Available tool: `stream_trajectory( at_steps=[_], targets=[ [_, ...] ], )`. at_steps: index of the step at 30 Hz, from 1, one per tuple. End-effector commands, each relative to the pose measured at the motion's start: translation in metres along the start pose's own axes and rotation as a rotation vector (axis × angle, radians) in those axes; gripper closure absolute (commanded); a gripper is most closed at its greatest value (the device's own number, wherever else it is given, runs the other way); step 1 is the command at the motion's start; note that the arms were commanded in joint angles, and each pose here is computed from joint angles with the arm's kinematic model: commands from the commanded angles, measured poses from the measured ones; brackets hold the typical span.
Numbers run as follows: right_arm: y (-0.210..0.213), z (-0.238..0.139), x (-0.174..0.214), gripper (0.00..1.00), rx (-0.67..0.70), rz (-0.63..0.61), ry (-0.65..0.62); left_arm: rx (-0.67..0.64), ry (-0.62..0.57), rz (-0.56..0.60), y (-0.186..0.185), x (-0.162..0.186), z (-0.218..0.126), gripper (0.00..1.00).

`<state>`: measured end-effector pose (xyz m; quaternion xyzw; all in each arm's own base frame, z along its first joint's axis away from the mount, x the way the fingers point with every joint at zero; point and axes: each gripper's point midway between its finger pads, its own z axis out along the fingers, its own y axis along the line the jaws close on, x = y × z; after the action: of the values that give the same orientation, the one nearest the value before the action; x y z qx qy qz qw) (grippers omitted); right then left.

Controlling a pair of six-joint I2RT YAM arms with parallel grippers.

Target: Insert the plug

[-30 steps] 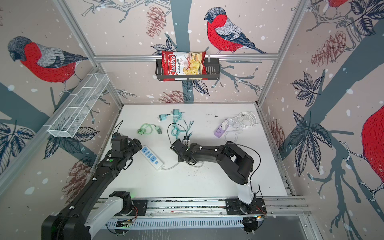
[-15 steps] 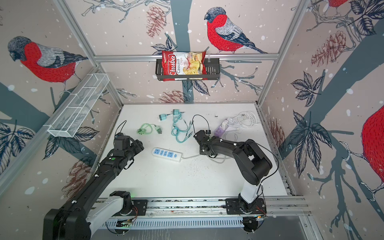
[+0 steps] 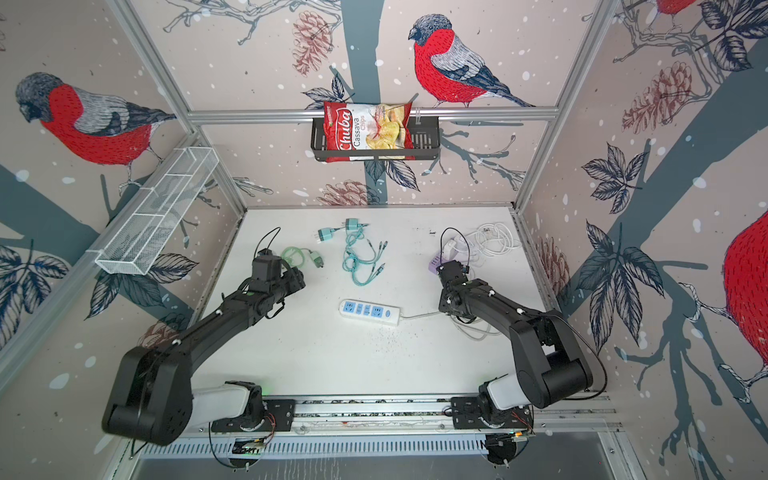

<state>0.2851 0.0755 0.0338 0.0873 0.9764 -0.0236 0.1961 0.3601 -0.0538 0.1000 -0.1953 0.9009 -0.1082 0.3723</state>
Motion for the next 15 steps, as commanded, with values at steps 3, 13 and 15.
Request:
stream_trajectory(
  at_steps=[3, 13, 15],
  targets=[
    [0.014, -0.006, -0.009, 0.35, -0.108, 0.006, -0.013, 0.059, -0.042, -0.078, -0.024, -0.025, 0.018, 0.32],
    [0.007, -0.028, -0.031, 0.32, -0.189, 0.070, -0.079, 0.073, 0.078, -0.121, -0.054, -0.025, 0.070, 0.34],
    [0.004, -0.032, -0.034, 0.32, -0.193, 0.080, -0.090, 0.074, 0.092, -0.125, -0.060, -0.027, 0.080, 0.35]
  ],
)
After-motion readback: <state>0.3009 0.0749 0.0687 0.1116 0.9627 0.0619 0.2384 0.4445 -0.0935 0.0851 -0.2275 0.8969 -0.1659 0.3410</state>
